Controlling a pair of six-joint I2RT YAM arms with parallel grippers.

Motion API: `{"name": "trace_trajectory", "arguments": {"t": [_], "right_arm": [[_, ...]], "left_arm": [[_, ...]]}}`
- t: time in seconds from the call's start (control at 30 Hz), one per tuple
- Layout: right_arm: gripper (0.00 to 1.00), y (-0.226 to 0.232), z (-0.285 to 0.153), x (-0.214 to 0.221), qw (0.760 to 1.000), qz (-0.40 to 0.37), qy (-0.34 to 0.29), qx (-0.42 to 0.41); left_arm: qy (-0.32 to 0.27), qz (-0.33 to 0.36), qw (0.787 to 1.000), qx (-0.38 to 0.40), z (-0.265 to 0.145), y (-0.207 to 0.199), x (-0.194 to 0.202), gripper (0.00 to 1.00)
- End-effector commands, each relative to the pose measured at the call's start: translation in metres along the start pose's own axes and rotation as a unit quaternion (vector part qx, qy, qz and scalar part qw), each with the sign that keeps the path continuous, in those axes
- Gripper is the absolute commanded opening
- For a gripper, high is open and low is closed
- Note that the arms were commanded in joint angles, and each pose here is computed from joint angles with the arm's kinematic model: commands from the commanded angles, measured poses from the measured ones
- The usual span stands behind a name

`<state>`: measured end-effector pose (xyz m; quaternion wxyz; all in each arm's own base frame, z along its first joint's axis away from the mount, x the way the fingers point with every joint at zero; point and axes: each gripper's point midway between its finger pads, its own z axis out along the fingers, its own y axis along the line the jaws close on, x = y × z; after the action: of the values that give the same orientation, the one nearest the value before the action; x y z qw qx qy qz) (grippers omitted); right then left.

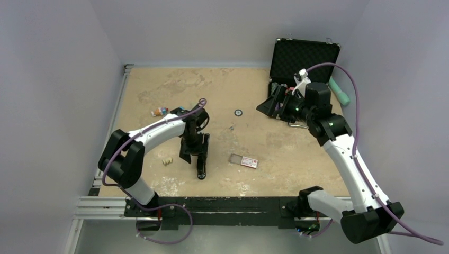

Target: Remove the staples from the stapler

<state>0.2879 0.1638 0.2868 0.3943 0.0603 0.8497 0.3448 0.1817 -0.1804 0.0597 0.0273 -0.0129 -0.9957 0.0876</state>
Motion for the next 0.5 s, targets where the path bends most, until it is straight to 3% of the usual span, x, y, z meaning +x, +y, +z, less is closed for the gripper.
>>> {"name": "trace_trajectory", "arguments": {"t": [0.0, 0.27, 0.47], "right_arm": [[0.97, 0.006, -0.009, 0.001, 1.000, -0.003, -0.010, -0.015], [0.97, 0.005, -0.019, 0.007, 1.000, -0.009, -0.009, -0.014], [0.97, 0.007, -0.023, 0.009, 1.000, -0.017, -0.006, -0.021]], "left_arm": [[-0.009, -0.025, 0.999, -0.023, -0.005, -0.012, 0.000, 0.68], [0.017, -0.049, 0.997, -0.056, 0.009, -0.008, 0.024, 0.65], [0.015, -0.062, 0.996, -0.064, 0.013, -0.005, 0.032, 0.56]]}}
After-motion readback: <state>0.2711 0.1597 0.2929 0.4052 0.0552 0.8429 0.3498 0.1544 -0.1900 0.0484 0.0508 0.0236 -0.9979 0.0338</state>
